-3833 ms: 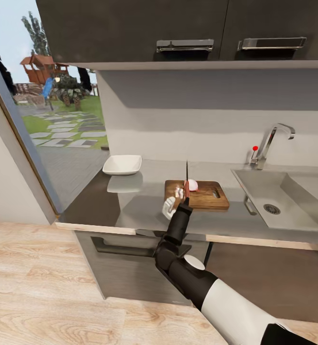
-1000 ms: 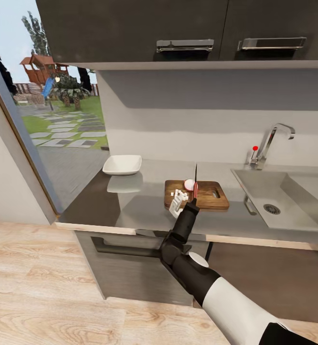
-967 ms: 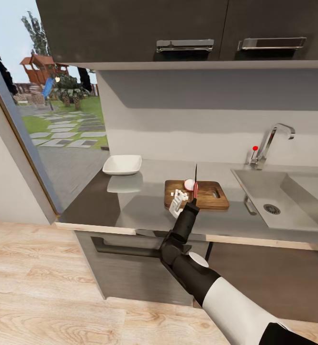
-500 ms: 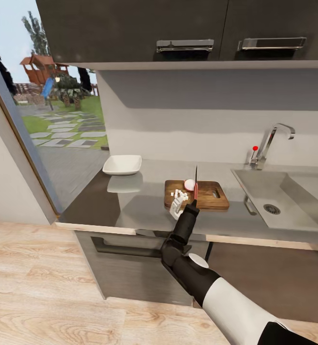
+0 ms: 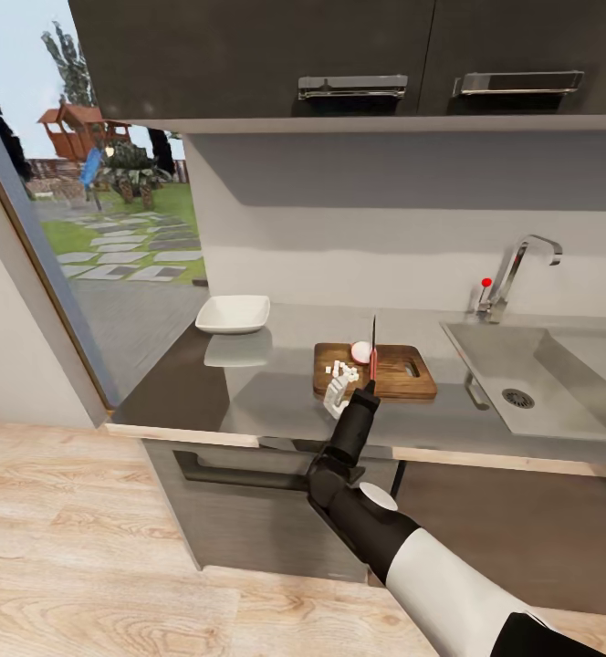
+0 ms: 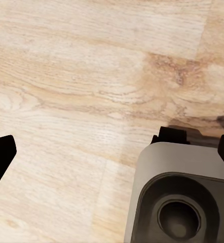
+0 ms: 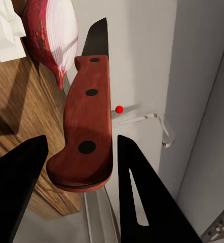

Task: In the kitchen, take the Vidalia onion out of the sink, dice it on the chopping board with the paring knife, put the diced onion into the bowl on the countertop, then place both the paring knife and the chopping board into the sink.

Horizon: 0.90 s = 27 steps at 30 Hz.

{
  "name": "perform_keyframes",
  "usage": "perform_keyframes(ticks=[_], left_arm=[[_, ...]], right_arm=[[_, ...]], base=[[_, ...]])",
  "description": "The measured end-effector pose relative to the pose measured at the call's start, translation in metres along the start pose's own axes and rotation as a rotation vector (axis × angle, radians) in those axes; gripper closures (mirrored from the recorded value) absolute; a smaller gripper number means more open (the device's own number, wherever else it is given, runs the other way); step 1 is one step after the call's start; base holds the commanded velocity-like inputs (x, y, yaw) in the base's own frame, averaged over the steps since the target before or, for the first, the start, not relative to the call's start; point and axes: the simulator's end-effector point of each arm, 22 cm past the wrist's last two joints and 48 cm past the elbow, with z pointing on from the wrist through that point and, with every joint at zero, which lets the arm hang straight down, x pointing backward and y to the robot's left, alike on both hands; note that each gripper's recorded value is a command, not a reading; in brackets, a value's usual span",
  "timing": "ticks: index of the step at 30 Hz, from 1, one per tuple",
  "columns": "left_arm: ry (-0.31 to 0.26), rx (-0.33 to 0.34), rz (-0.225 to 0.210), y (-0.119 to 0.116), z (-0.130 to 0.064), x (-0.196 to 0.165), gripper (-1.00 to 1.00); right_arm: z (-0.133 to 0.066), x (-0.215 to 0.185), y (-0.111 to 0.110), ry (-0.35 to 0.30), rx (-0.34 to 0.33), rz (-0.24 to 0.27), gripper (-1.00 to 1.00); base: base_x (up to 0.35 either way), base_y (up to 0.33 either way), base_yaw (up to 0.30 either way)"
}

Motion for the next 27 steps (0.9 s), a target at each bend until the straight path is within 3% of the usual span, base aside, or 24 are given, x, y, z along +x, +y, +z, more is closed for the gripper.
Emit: perform_keyframes(ticks=[11, 14, 27], left_arm=[[-0.001, 0.0, 0.0, 0.0, 0.0001, -0.0005, -1.0], [-0.001, 0.0, 0.0, -0.0003, 0.0, -0.0003, -1.0], [-0.001, 0.0, 0.0, 0.0001, 0.0001, -0.0006, -1.0]], right_arm=[[-0.0002, -0.0001, 0.0001, 0.0, 0.0, -0.005, 1.0], [0.0, -0.0021, 0.0017, -0.005, -0.014, -0.03, 1.0], [0.0014, -0.0046, 0.0037, -0.007, -0.037, -0.022, 1.0]], base=[[0.0, 0.0, 0.0], [0.0, 0.0, 0.0], [0.0, 0.0, 0.0]])
